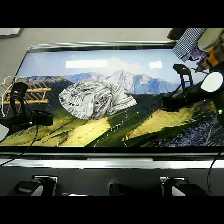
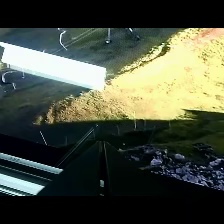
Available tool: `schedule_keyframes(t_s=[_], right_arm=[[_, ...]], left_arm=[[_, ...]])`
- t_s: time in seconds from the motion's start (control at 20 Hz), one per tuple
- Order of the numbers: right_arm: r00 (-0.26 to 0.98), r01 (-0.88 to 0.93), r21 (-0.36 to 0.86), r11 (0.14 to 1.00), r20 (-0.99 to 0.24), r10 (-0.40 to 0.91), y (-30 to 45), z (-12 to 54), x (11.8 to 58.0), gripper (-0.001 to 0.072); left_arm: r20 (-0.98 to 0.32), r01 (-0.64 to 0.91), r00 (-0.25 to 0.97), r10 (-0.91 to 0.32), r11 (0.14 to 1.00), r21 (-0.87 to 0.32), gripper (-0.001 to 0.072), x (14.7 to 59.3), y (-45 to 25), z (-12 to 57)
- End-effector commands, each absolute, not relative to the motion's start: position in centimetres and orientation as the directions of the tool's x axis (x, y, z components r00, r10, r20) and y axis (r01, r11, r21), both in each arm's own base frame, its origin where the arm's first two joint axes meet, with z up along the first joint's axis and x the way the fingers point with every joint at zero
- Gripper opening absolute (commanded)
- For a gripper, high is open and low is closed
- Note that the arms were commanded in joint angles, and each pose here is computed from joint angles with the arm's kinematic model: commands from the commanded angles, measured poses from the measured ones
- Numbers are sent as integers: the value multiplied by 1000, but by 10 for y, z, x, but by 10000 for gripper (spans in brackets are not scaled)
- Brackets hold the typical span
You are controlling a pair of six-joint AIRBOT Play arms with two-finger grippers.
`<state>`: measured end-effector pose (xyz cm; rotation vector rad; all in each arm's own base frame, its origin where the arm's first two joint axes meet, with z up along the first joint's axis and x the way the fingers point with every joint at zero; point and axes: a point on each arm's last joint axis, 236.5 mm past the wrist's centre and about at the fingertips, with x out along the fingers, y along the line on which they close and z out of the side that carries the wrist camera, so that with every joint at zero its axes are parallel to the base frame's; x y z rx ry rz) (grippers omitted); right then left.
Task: Fold the clothes and pants, and hang the long-sleeved shirts on hangers.
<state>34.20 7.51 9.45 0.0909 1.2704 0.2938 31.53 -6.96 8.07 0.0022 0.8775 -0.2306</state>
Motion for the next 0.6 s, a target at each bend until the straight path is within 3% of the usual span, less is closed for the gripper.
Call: schedule_keyframes(t_s=[0.0, 0.35, 0.4, 0.45, 0.5, 0.55], right_arm=[[264, -167, 229, 959, -927, 268, 75, 95, 342, 43], [264, -167, 229, 959, -927, 268, 76, 95, 342, 43], [264, -167, 229, 959, -927, 268, 75, 95, 342, 43], [264, -167, 229, 959, -927, 268, 75, 95, 342, 43], [264, -167, 229, 959, -927, 268, 75, 95, 342, 43], [263, -167, 229, 959, -927, 268, 76, 95, 342, 43]], left_arm=[[-762, 200, 616, -199, 975, -93, 44, 315, -69, 81], [-762, 200, 616, -198, 975, -92, 45, 315, -69, 80], [-760, 200, 619, -198, 976, -92, 76, 316, -69, 81], [-759, 196, 620, -198, 976, -95, 285, 317, -69, 80], [-762, 178, 617, -198, 978, -110, 619, 316, -69, 79], [-755, 137, 626, -196, 981, -140, 720, 319, -68, 80]])
